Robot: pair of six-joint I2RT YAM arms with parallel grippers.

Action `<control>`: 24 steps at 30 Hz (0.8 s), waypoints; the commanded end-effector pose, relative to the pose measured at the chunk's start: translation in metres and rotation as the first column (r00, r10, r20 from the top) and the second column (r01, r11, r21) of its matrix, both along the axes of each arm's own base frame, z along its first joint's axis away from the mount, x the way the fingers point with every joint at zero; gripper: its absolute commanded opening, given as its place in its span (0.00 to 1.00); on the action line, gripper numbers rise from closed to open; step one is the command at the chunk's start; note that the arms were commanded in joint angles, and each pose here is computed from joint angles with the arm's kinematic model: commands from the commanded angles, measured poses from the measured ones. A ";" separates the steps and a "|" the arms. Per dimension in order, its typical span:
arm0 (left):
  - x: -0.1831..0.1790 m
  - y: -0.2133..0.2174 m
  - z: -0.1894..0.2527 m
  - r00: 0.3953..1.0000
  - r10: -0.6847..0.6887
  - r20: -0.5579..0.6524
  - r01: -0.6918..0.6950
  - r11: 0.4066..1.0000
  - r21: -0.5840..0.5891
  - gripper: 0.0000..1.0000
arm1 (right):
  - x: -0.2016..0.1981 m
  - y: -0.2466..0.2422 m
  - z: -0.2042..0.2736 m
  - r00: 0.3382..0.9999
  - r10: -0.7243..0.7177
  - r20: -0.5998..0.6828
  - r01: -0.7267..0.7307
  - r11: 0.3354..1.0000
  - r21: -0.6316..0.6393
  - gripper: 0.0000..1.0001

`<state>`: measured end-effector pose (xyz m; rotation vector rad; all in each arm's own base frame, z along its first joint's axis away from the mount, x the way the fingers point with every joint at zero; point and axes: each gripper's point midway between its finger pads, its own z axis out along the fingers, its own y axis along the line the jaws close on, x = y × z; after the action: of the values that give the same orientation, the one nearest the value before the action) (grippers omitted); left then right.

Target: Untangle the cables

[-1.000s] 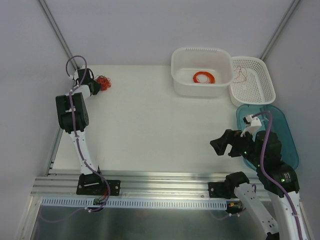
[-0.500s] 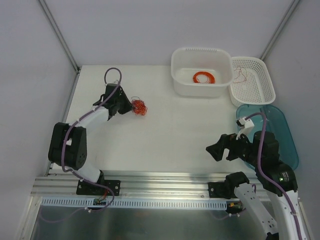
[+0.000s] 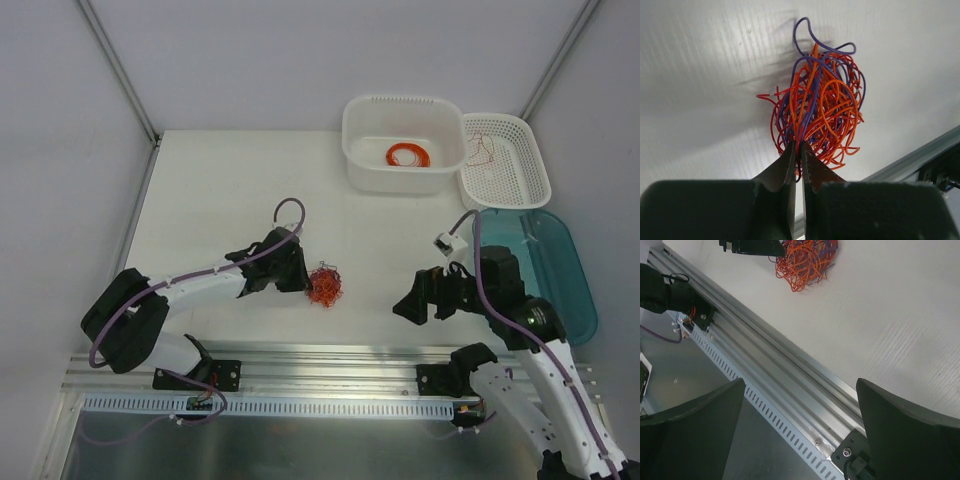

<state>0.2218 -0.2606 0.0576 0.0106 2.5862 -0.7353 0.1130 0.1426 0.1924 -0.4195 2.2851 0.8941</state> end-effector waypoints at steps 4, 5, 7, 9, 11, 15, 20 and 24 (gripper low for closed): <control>-0.003 0.008 0.001 0.996 0.089 0.003 -0.089 0.996 -0.022 0.19 | 0.030 0.035 -0.012 0.995 0.097 0.000 -0.097 0.994 -0.055 0.97; -0.003 0.008 0.003 0.997 0.080 0.014 -0.080 0.996 -0.025 0.24 | 0.038 0.043 -0.019 0.994 0.110 -0.019 -0.111 0.991 -0.079 0.96; 0.000 0.012 0.012 0.994 0.098 0.053 -0.096 0.995 -0.036 0.33 | 0.042 0.057 -0.027 0.990 0.140 -0.016 -0.141 0.982 -0.125 0.89; -0.003 0.016 0.013 0.992 0.110 0.055 -0.108 0.993 -0.044 0.40 | 0.048 0.077 -0.033 0.985 0.173 -0.012 -0.173 0.975 -0.137 0.86; -0.007 0.019 0.017 0.992 0.105 0.066 -0.102 0.993 -0.057 0.52 | 0.056 0.096 -0.037 0.981 0.195 -0.006 -0.194 0.971 -0.140 0.79; -0.015 0.030 0.013 0.991 0.112 0.075 -0.107 0.993 -0.058 0.55 | 0.061 0.131 -0.039 0.967 0.255 0.015 -0.250 0.956 -0.151 0.68; -0.018 0.051 0.002 0.989 0.131 0.063 -0.128 0.990 -0.055 0.55 | 0.078 0.178 -0.054 0.961 0.276 0.002 -0.272 0.948 -0.164 0.53; -0.020 0.055 0.004 0.991 0.108 0.076 -0.103 0.992 -0.066 0.55 | 0.088 0.204 -0.065 0.965 0.262 -0.017 -0.261 0.951 -0.166 0.41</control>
<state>0.2014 -0.2052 0.0538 -0.1741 2.5025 -0.7238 0.1792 0.3159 0.1087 -0.8809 2.4346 0.7878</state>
